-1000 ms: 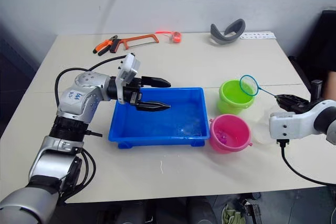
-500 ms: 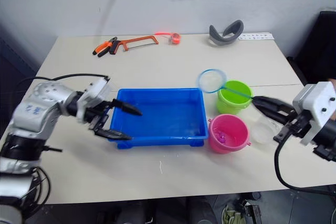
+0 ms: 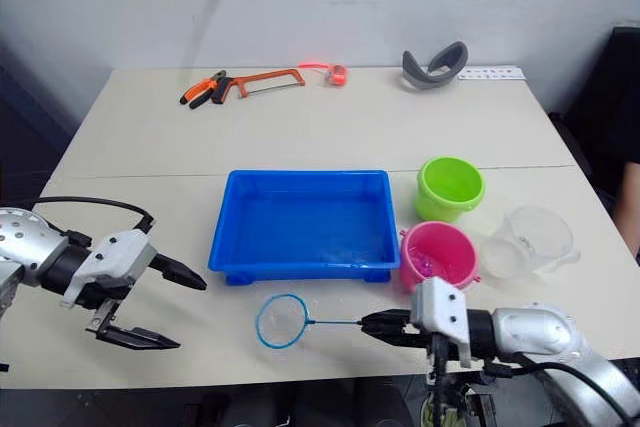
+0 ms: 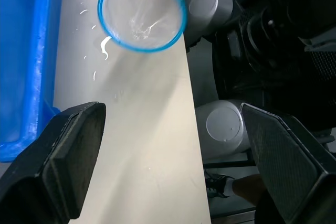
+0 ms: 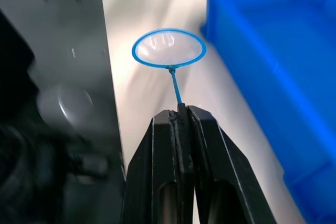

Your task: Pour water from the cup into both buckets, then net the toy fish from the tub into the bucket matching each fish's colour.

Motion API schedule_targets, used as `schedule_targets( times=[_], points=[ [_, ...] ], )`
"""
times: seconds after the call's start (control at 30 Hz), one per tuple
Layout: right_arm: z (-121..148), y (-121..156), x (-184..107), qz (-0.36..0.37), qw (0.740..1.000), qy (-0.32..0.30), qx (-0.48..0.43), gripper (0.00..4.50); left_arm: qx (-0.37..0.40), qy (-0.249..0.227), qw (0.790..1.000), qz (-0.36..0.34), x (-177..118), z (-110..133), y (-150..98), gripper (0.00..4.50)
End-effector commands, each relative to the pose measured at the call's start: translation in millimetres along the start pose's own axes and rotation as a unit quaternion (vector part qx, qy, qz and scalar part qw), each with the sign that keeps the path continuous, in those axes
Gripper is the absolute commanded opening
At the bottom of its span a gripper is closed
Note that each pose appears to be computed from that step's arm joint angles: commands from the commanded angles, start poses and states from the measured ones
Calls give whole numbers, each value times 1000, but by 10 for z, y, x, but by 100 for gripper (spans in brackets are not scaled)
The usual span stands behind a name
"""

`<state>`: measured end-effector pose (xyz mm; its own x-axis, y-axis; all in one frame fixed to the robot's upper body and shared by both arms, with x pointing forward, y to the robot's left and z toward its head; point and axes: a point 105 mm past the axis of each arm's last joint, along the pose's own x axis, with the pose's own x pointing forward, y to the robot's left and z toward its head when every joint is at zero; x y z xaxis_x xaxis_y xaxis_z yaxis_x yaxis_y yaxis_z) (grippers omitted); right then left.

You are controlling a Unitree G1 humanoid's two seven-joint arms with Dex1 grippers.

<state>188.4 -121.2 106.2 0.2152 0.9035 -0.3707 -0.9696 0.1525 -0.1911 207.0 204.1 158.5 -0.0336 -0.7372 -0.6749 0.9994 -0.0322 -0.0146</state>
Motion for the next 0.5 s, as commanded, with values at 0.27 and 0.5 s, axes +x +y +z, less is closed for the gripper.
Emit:
schedule_targets(
  times=[0.27, 0.5],
  points=[
    [-340, -269, 34, -67, 995, 60, -53, 252, -21, -26, 999, 32, -115, -11, 83, 450],
    [245, -222, -622, -149, 989, 22, 12, 446, -117, -93, 987, 66, -321, -115, 267, 450]
  ],
)
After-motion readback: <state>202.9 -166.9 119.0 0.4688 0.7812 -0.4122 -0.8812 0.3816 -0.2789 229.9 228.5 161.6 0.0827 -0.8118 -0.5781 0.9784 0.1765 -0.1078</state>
